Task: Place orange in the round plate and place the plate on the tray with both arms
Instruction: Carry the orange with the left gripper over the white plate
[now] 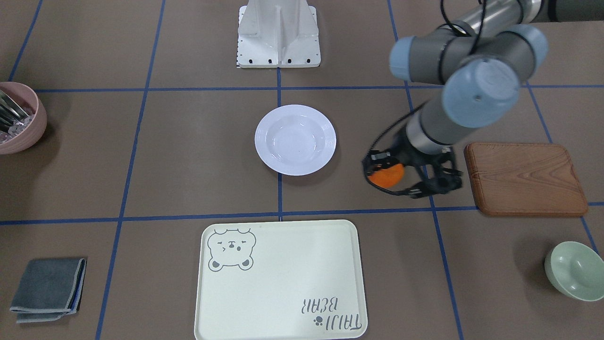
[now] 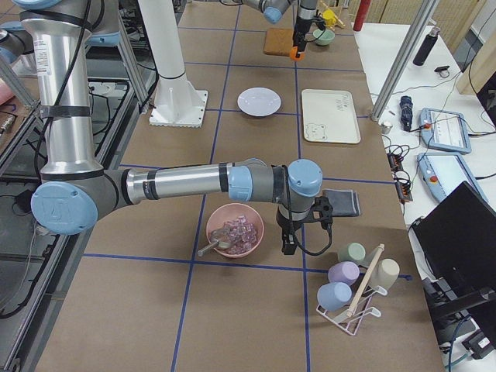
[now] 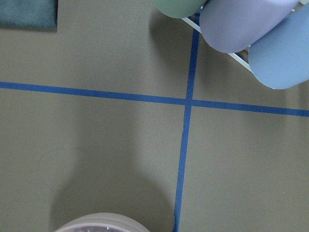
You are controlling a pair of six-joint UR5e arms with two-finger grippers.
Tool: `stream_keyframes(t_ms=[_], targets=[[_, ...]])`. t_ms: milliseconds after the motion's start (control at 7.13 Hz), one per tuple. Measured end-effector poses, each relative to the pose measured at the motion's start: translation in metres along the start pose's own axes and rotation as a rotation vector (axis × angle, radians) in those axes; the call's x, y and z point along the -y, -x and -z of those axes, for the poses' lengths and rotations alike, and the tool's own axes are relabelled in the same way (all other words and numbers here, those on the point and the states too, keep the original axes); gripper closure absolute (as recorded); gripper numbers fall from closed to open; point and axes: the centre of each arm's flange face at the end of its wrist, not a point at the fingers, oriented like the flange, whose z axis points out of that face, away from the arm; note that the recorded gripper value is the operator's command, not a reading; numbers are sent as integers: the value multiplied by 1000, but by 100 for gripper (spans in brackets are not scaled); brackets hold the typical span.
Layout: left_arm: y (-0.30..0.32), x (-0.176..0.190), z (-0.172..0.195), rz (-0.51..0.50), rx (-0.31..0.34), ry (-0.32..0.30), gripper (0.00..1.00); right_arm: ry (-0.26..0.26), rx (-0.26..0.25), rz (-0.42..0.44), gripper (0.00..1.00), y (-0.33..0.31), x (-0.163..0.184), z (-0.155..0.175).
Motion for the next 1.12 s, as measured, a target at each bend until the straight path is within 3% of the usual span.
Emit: stream_keyframes(t_ms=[280, 561, 982, 1122], targets=[[-57, -55, -59, -18, 37, -17, 100, 6, 15, -11, 0, 0, 1, -1], [-61, -77, -119, -43, 38, -19, 100, 1, 54, -48, 0, 6, 3, 1], [-51, -96, -143, -60, 33, 5, 100, -6, 70, -68, 0, 11, 5, 5], [-49, -105, -144, -68, 30, 14, 59, -7, 75, -68, 0, 12, 6, 5]])
